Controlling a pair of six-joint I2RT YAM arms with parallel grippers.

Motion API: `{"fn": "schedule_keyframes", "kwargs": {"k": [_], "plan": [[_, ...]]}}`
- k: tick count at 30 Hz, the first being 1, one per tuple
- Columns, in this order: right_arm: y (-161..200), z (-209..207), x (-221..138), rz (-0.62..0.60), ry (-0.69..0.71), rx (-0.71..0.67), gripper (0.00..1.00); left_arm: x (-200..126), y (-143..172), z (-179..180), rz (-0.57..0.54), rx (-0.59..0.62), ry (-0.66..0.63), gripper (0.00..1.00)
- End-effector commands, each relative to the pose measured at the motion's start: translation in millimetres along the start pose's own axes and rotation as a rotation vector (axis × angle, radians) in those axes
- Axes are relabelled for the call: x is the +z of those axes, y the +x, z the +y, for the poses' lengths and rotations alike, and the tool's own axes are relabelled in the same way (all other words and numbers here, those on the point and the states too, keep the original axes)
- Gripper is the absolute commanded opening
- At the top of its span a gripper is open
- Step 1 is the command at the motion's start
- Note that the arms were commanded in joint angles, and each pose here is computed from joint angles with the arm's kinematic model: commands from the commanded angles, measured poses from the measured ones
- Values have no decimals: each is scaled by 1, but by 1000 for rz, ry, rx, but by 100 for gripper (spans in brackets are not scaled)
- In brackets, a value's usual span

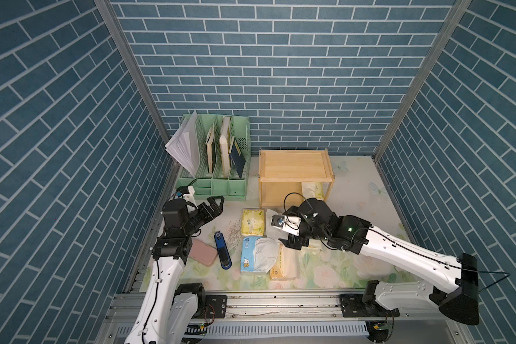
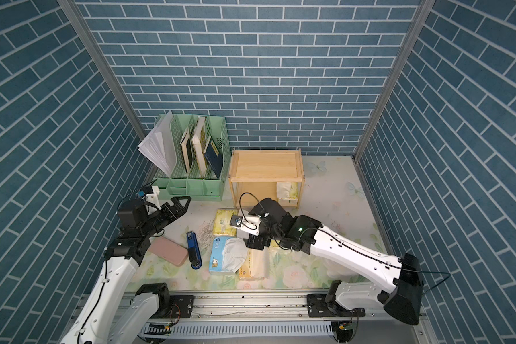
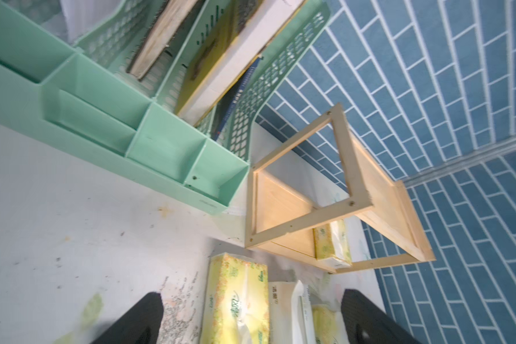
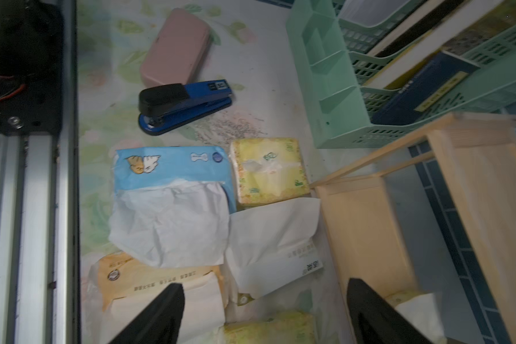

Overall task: Remove the tissue boxes from the shelf
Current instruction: Pick up a box of tissues from the shelf.

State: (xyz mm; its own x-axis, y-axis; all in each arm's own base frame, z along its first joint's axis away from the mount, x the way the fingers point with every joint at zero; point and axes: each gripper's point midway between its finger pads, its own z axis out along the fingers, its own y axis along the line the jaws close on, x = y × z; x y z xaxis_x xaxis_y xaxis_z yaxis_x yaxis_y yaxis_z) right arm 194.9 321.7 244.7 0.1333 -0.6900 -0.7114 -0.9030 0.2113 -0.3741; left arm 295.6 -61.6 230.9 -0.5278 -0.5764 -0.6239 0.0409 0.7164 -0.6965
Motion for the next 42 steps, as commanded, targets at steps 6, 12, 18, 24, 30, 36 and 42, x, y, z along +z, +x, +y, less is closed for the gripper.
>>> {"fn": "schedule_keyframes", "kwargs": {"k": [6, 12, 18, 24, 30, 36, 42], "plan": [[-32, -127, -54, -321, 439, 303, 98, 11, 30, -66, 70, 30, 226, 95], [-12, -175, -84, -403, 585, 537, 100, 43, 80, -115, 172, 80, 285, 93], [31, -206, -124, -494, 724, 766, 100, 69, 115, -148, 161, 96, 256, 94], [67, -216, -150, -551, 813, 910, 100, 101, 143, -166, 151, 13, 227, 92], [83, -216, -161, -566, 860, 941, 100, 132, 171, -179, 179, -74, 221, 87], [95, -213, -169, -555, 896, 952, 100, 163, 199, -187, 218, -129, 230, 80], [104, -212, -176, -553, 922, 958, 100, 193, 216, -185, 212, -225, 205, 80]]}}
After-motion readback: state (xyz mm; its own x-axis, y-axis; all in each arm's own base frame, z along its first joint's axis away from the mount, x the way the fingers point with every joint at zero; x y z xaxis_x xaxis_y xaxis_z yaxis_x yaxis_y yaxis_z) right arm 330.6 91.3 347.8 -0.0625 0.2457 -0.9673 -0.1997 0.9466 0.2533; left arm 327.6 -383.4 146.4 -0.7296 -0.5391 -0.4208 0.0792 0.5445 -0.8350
